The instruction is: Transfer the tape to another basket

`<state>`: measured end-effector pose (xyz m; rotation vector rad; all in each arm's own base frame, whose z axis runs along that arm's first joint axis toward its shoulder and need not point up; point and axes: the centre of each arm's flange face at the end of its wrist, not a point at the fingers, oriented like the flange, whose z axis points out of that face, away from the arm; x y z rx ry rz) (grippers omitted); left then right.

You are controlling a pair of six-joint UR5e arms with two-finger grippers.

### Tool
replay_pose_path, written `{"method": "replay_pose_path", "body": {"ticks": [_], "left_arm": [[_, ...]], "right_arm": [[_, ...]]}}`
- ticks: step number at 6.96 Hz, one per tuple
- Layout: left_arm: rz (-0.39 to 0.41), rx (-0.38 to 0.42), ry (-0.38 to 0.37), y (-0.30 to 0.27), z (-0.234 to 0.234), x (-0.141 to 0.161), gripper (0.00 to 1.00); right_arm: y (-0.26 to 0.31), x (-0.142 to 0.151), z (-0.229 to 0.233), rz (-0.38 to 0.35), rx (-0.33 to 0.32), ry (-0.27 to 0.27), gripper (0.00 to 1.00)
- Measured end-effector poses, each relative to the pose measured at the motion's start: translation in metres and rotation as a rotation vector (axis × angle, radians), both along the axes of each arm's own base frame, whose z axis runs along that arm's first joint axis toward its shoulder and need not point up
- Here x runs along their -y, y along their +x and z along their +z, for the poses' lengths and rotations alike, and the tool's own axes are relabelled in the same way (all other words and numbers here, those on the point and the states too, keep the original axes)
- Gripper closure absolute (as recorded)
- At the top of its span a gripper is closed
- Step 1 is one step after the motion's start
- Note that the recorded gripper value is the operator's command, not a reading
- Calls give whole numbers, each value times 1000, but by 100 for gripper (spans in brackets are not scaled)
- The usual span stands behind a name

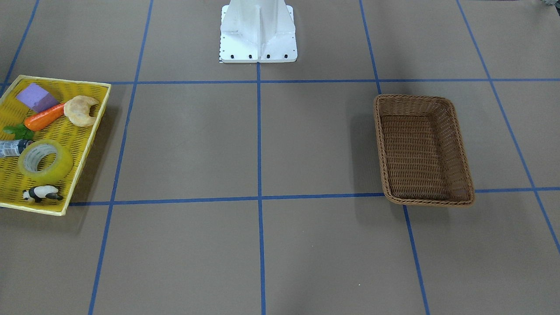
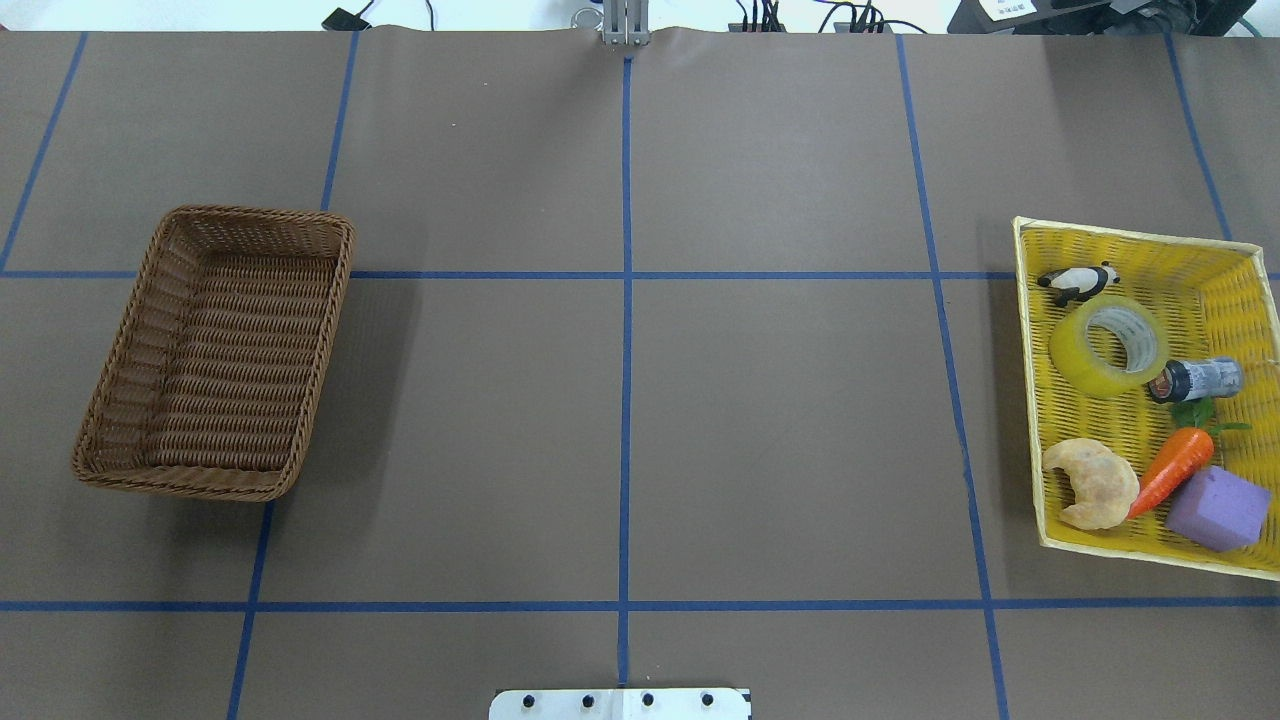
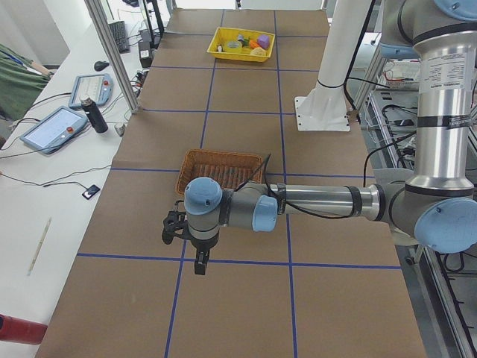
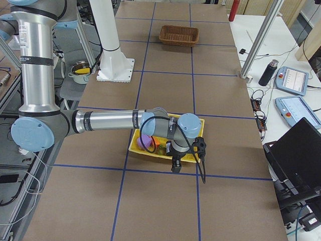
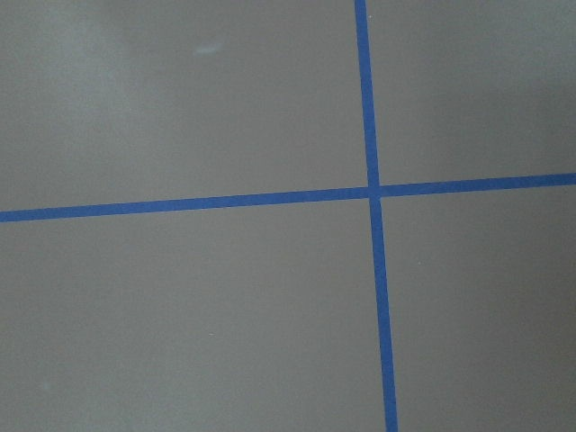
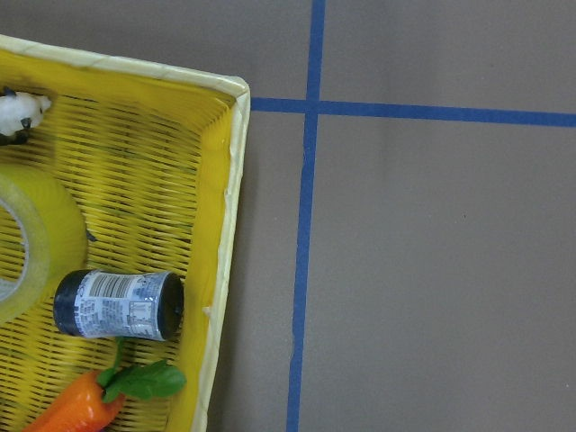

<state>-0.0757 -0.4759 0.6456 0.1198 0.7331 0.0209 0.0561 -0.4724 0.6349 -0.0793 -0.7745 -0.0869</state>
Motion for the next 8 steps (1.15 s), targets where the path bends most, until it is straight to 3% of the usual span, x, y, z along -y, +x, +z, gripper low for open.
{"method": "replay_pose_path", "body": {"ticks": [8], "left_arm": [[-3,1,-1,0,-1,0,2]], "right_arm": [[2,2,-4,0,-12,11,0]]}}
